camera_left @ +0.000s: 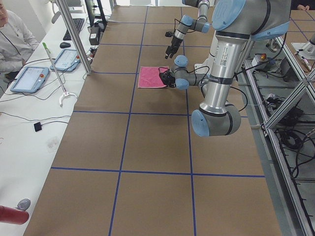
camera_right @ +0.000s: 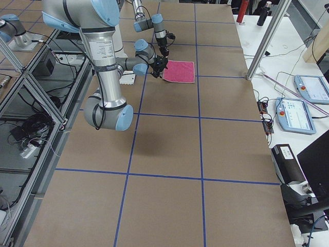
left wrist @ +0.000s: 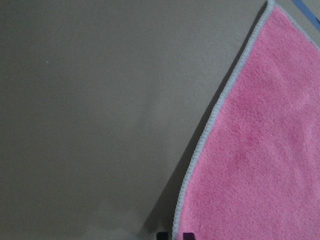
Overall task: Fold towel twice with both arms
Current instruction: 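Lower both grippers and pinch the towel's two nearer corners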
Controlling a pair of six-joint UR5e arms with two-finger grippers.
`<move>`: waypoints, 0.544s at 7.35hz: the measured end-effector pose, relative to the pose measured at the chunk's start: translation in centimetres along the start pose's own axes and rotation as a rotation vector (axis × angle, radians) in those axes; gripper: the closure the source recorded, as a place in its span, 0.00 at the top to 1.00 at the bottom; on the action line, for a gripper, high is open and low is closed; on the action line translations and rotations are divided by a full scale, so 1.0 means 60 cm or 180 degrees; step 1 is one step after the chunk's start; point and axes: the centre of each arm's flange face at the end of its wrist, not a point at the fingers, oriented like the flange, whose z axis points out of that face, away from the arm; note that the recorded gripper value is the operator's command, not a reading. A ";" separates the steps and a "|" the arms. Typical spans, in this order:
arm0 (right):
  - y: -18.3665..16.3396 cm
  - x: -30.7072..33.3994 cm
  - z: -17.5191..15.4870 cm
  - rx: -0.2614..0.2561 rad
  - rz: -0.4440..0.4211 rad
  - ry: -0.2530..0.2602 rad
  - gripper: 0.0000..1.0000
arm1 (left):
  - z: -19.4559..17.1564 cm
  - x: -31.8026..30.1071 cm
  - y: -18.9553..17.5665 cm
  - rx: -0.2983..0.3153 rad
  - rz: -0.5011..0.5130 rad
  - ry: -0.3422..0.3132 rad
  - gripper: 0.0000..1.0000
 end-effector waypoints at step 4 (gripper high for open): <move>0.034 0.022 0.029 0.0036 0.0230 0.0085 0.60 | 0.000 -0.004 0.003 0.0002 0.0006 -0.0003 0.00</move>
